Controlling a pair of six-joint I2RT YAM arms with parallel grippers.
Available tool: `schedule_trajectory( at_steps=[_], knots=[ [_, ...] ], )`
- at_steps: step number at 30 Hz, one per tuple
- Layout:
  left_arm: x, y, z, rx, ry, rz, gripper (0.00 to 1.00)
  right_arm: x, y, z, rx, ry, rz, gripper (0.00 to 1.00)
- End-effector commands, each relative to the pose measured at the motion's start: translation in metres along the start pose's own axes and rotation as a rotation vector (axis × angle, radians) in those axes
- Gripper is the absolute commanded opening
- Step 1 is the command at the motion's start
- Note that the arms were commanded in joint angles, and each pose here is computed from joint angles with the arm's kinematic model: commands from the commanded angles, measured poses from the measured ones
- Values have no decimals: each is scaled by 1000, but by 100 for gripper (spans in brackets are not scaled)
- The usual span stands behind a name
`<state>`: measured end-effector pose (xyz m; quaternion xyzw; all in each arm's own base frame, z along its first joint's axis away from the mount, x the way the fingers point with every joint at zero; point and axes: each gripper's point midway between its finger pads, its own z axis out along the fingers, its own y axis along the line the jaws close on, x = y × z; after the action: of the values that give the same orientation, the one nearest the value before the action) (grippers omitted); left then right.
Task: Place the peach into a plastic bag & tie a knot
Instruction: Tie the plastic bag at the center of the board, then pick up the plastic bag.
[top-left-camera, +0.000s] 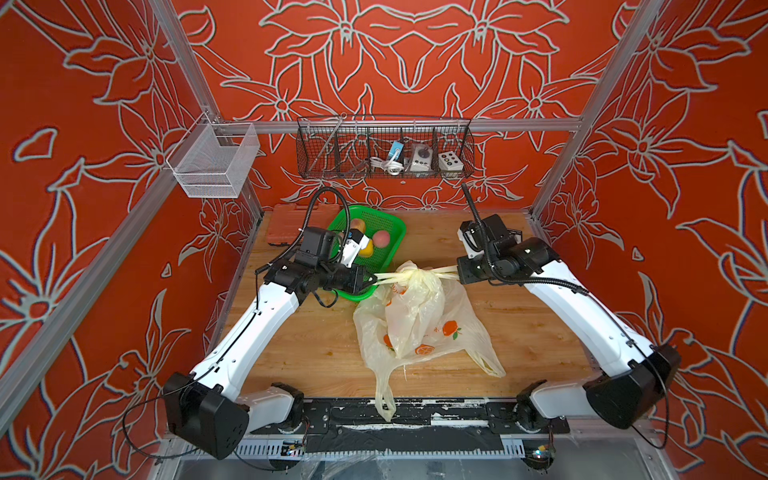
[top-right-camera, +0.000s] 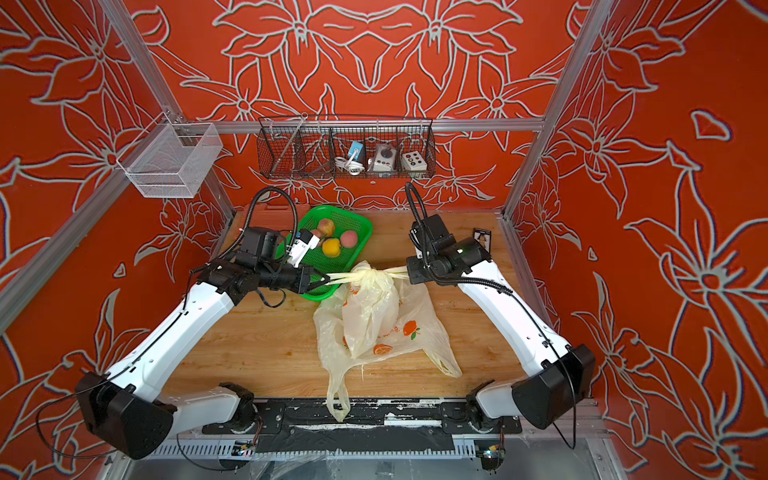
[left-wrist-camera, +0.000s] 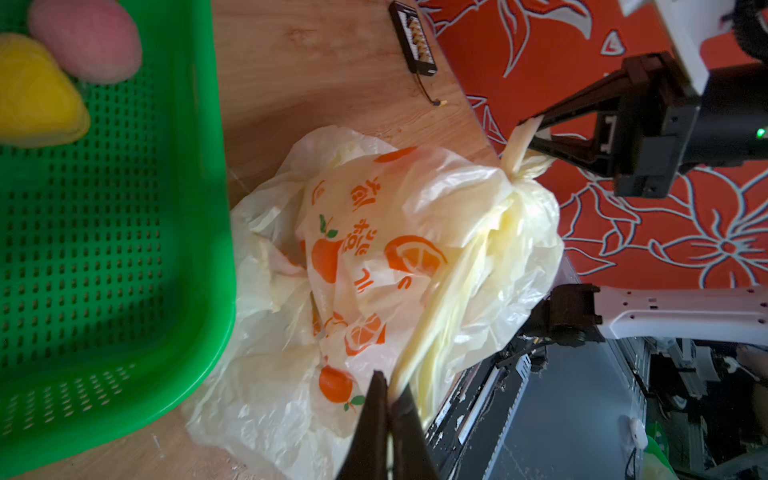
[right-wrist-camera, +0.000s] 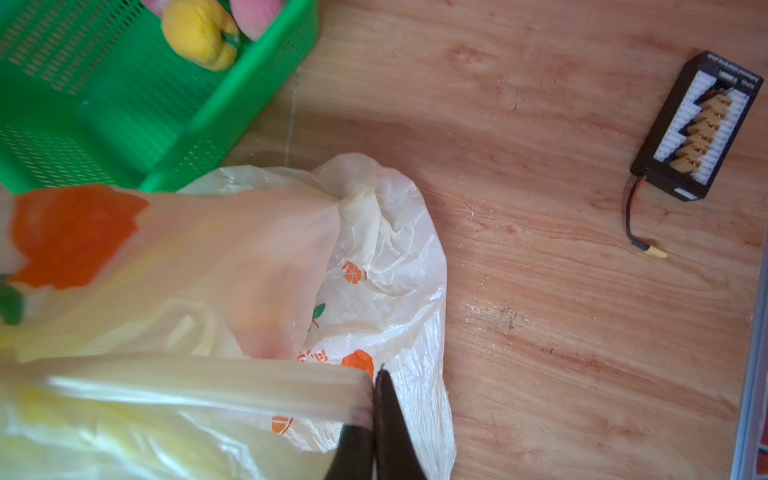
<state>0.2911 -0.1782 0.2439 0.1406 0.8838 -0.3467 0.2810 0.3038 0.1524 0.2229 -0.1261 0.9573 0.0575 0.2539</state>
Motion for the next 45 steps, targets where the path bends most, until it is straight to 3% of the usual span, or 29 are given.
schedule_trajectory(
  at_steps=[1,4,8,11,13,16,18,21,23,26,29,32,34,36,38,42,45],
  knots=[
    [16,64,-24,-251,-49,-134,0,38,-99,2,381,105,126,0],
    [30,67,-13,-202,-28,-182,0,34,-93,14,309,97,151,0],
    [25,62,-4,-137,-40,-208,0,39,-78,30,227,144,164,0],
    [22,67,-5,-173,-28,-189,0,38,-83,26,251,133,152,0],
    [14,56,-8,-132,-34,-175,0,31,-66,15,152,127,114,0],
    [1,4,-5,62,-36,-121,0,19,-31,-28,-26,90,72,37],
    [-2,-16,-1,124,-35,-101,0,9,-25,-57,-8,38,25,54],
    [-6,-23,4,153,-47,-110,0,8,8,-74,-62,53,-73,75],
    [-7,-24,6,158,-45,-102,0,14,38,-66,-109,79,-138,86],
    [-14,-33,3,190,-55,-81,0,24,68,-36,-164,129,-165,89],
    [-18,-42,0,227,-63,-57,3,29,87,-8,-192,155,-173,85],
    [-18,-53,-2,272,-64,-37,12,20,97,15,-183,140,-175,72],
    [-18,-57,-7,281,-70,-27,22,11,98,21,-180,118,-169,46],
    [-17,-57,-15,250,-82,-9,33,0,97,16,-221,90,-129,15],
    [-16,-53,-25,191,-99,-8,44,-12,91,0,-265,49,-76,0],
    [-21,-38,-47,27,-144,-26,53,-41,48,-48,-315,-72,87,0],
    [-19,-33,-54,-23,-156,-35,54,-62,-13,-67,-202,-154,211,0]
  ],
)
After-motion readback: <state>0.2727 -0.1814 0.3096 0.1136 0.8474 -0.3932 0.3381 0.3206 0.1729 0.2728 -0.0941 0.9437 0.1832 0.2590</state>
